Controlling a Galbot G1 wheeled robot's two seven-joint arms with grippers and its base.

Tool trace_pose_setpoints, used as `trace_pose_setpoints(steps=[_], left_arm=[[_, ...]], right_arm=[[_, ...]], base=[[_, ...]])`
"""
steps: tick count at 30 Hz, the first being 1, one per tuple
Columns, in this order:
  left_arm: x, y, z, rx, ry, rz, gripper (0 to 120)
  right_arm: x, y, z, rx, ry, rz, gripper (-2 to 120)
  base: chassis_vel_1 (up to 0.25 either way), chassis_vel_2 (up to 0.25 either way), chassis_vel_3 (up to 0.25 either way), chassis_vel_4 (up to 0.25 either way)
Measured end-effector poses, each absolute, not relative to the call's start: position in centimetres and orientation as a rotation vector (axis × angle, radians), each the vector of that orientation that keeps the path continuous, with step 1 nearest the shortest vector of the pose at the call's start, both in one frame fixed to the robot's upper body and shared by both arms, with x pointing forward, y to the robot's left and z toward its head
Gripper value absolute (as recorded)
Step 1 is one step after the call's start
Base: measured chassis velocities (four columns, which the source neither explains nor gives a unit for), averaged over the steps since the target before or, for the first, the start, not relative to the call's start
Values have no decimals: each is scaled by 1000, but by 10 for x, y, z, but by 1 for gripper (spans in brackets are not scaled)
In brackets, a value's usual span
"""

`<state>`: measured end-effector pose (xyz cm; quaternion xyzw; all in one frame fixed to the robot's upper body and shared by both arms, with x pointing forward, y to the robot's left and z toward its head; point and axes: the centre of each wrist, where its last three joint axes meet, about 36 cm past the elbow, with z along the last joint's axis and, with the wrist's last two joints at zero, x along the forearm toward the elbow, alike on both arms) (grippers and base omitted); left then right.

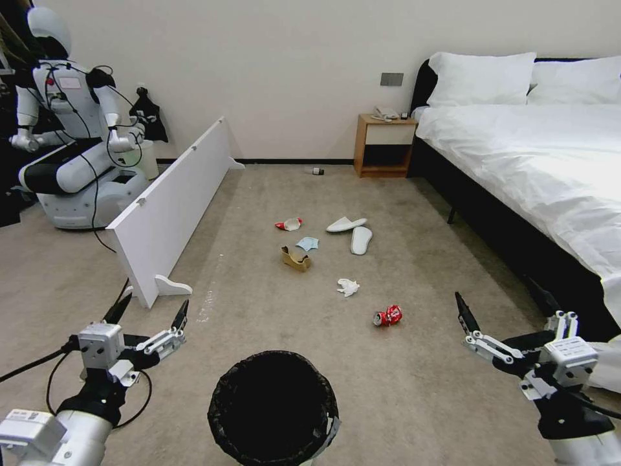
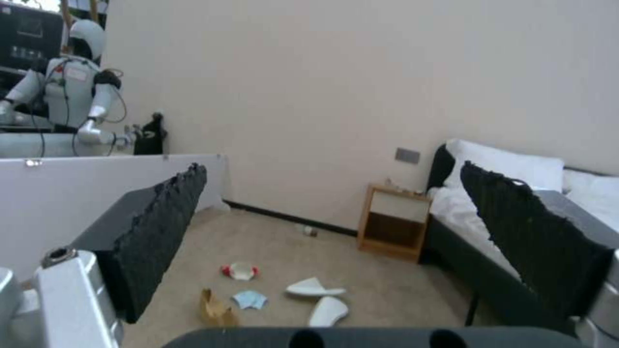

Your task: Pick up the trash bin, then pick up the garbage from the floor and place it into the trash bin.

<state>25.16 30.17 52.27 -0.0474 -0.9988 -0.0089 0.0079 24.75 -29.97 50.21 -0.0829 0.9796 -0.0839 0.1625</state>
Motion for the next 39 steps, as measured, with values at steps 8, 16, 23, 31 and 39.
trace_pose_setpoints(steps=[8, 16, 23, 31, 39], left_arm=[[246, 295, 522, -184, -2963, 99, 100], [242, 285, 520, -167, -2728, 181, 100], [242, 274, 509, -70, -2519, 190, 100], [246, 271, 499, -40, -2463, 187, 100], [256, 278, 494, -28, -2440, 228, 100]], right_arm=[[258, -299, 484, -255, 2829, -210, 100], [256, -295, 472, -269, 2855, -208, 100], [252, -292, 467, -276, 2870, -219, 100], [250, -293, 466, -270, 2873, -225, 100], [245, -293, 466, -267, 2878, -240, 100]], base=[[0, 0, 0, 0], [0, 0, 0, 0], [0, 0, 0, 0], [0, 0, 0, 0], [0, 0, 0, 0]])
